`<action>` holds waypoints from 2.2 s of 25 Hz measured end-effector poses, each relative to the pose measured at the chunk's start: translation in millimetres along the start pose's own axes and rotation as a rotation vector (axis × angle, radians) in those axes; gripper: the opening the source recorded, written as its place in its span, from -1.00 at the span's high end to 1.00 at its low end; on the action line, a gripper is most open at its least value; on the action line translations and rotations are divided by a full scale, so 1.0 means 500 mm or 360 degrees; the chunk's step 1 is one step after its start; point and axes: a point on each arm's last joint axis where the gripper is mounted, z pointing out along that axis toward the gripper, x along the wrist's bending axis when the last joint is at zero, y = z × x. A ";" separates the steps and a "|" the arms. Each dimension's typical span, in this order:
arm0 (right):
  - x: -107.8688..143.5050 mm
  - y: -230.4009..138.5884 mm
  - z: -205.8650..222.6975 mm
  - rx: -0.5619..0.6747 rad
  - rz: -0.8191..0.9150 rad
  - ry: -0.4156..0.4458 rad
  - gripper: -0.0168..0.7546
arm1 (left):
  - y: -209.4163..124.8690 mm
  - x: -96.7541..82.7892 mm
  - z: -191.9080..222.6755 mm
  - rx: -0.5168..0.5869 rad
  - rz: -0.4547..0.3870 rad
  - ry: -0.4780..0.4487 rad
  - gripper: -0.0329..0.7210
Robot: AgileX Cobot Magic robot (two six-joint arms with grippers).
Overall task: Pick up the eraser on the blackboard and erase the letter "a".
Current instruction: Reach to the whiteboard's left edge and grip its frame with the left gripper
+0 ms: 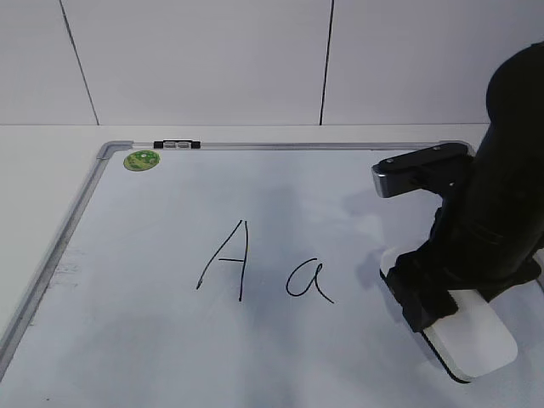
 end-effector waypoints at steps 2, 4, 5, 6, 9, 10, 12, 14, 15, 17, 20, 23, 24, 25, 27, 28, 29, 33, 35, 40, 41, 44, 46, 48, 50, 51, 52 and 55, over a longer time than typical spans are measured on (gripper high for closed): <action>0.001 0.004 0.000 0.0002 0.0000 0.0000 -0.51 | 0.001 0.000 0.002 0.0014 -0.0004 -0.0006 0.28; 0.001 0.005 0.000 0.0007 0.0000 -0.0001 -0.51 | 0.007 -0.001 0.011 0.0064 -0.0013 -0.0018 0.28; 0.001 0.004 0.000 0.0010 0.0000 -0.0002 -0.51 | 0.011 -0.002 0.019 0.0111 -0.0025 -0.0034 0.28; 0.001 0.004 0.000 0.0010 0.0000 -0.0002 -0.51 | 0.016 -0.003 0.029 0.0168 -0.0037 -0.0048 0.28; 0.001 0.004 0.000 0.0010 0.0000 -0.0002 -0.51 | 0.032 -0.007 0.063 0.0352 -0.0083 -0.0096 0.28; 0.000 0.004 0.000 0.0013 0.0000 -0.0002 -0.51 | 0.037 -0.007 0.077 0.0419 -0.0096 -0.0103 0.28; 0.000 0.004 0.000 0.0013 0.0000 -0.0002 -0.51 | 0.053 -0.006 0.101 0.0523 -0.0115 -0.0109 0.28; 0.000 0.004 0.000 0.0015 0.0000 -0.0003 -0.51 | 0.081 -0.004 0.125 0.0590 -0.0128 -0.0107 0.28; 0.000 0.004 0.000 0.0015 0.0000 -0.0003 -0.51 | 0.099 -0.003 0.134 0.0595 -0.0133 -0.0107 0.28; 0.000 0.004 0.000 0.0015 0.0000 -0.0003 -0.51 | 0.139 -0.001 0.158 0.0617 -0.0140 -0.0102 0.28; 0.000 0.003 0.000 0.0019 0.0000 -0.0003 -0.51 | 0.195 0.003 0.194 0.0635 -0.0148 -0.0096 0.28; 0.000 0.003 0.000 0.0019 -0.0003 -0.0003 -0.51 | 0.252 0.005 0.242 0.0674 -0.0169 -0.0107 0.28; 0.000 0.003 0.000 0.0019 -0.0003 -0.0003 -0.51 | 0.274 0.006 0.266 0.0702 -0.0179 -0.0114 0.28; 0.000 0.003 0.000 0.0019 -0.0004 -0.0004 -0.51 | 0.287 0.006 0.285 0.0730 -0.0187 -0.0118 0.28; -0.001 0.003 0.000 0.0023 -0.0013 -0.0015 -0.51 | 0.314 0.007 0.331 0.0814 -0.0211 -0.0138 0.28; -0.002 0.002 0.000 0.0029 -0.0015 -0.0021 -0.51 | 0.323 0.007 0.351 0.0857 -0.0216 -0.0142 0.28; -0.003 0.002 0.000 0.0032 -0.0021 -0.0032 -0.51 | 0.332 0.008 0.376 0.0907 -0.0223 -0.0148 0.28; -0.008 0.002 -0.001 0.0037 -0.0045 -0.0078 -0.51 | 0.341 0.013 0.463 0.1071 -0.0238 -0.0152 0.28; -0.010 0.000 -0.001 0.0046 -0.0050 -0.0089 -0.51 | 0.335 0.014 0.495 0.1132 -0.0242 -0.0152 0.28; -0.010 0.000 -0.001 0.0055 -0.0052 -0.0095 -0.51 | 0.302 0.004 0.557 0.1270 -0.0234 -0.0166 0.28; -0.010 -0.001 -0.001 0.0059 -0.0052 -0.0096 -0.51 | 0.296 0.001 0.569 0.1286 -0.0231 -0.0167 0.28; -0.011 -0.002 -0.001 0.0072 -0.0052 -0.0098 -0.51 | 0.275 -0.006 0.602 0.1340 -0.0225 -0.0173 0.28; -0.011 0.000 -0.005 0.0068 -0.0051 -0.0098 -0.51 | 0.261 -0.009 0.623 0.1389 -0.0222 -0.0175 0.28; -0.011 0.003 -0.012 0.0067 -0.0048 -0.0099 -0.51 | 0.253 -0.010 0.641 0.1420 -0.0223 -0.0174 0.28; -0.010 0.009 -0.023 0.0055 -0.0045 -0.0099 -0.51 | 0.247 -0.009 0.656 0.1444 -0.0220 -0.0169 0.28; -0.010 0.013 -0.028 0.0042 -0.0044 -0.0098 -0.51 | 0.248 -0.008 0.663 0.1446 -0.0211 -0.0163 0.28; -0.010 0.017 -0.035 0.0026 -0.0039 -0.0096 -0.51 | 0.248 -0.007 0.668 0.1449 -0.0208 -0.0162 0.28; -0.009 0.032 -0.052 -0.0019 -0.0017 -0.0092 -0.51 | 0.244 -0.005 0.681 0.1466 -0.0195 -0.0152 0.28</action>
